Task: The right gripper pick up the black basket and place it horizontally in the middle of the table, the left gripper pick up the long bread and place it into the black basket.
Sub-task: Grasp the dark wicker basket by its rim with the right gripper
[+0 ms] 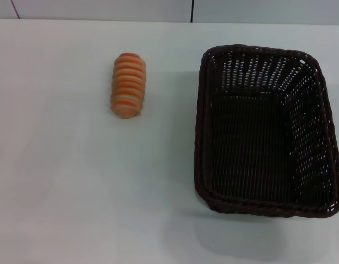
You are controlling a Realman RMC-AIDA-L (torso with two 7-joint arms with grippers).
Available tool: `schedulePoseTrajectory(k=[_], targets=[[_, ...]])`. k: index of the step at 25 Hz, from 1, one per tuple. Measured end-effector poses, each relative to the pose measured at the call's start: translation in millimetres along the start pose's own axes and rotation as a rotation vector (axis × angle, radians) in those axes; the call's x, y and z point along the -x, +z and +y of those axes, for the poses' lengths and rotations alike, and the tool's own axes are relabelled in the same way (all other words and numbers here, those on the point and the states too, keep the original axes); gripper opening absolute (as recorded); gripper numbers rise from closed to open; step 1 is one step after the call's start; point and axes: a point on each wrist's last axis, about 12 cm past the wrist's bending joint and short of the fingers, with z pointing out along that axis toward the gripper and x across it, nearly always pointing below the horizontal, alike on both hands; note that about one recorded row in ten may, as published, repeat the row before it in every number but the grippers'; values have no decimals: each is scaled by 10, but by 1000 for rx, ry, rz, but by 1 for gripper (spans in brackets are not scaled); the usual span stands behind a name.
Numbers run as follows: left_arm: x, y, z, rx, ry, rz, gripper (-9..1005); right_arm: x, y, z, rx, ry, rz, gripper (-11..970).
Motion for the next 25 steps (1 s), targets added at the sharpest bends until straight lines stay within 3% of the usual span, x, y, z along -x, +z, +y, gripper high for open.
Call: schedulePoseTrajectory(k=[12, 25], targets=[[-38, 10, -26, -7, 18, 10, 771, -26, 48, 223, 21, -57, 14, 606], [-31, 23, -26, -9, 30, 8, 772, -270, 271, 325, 51, -67, 34, 605]])
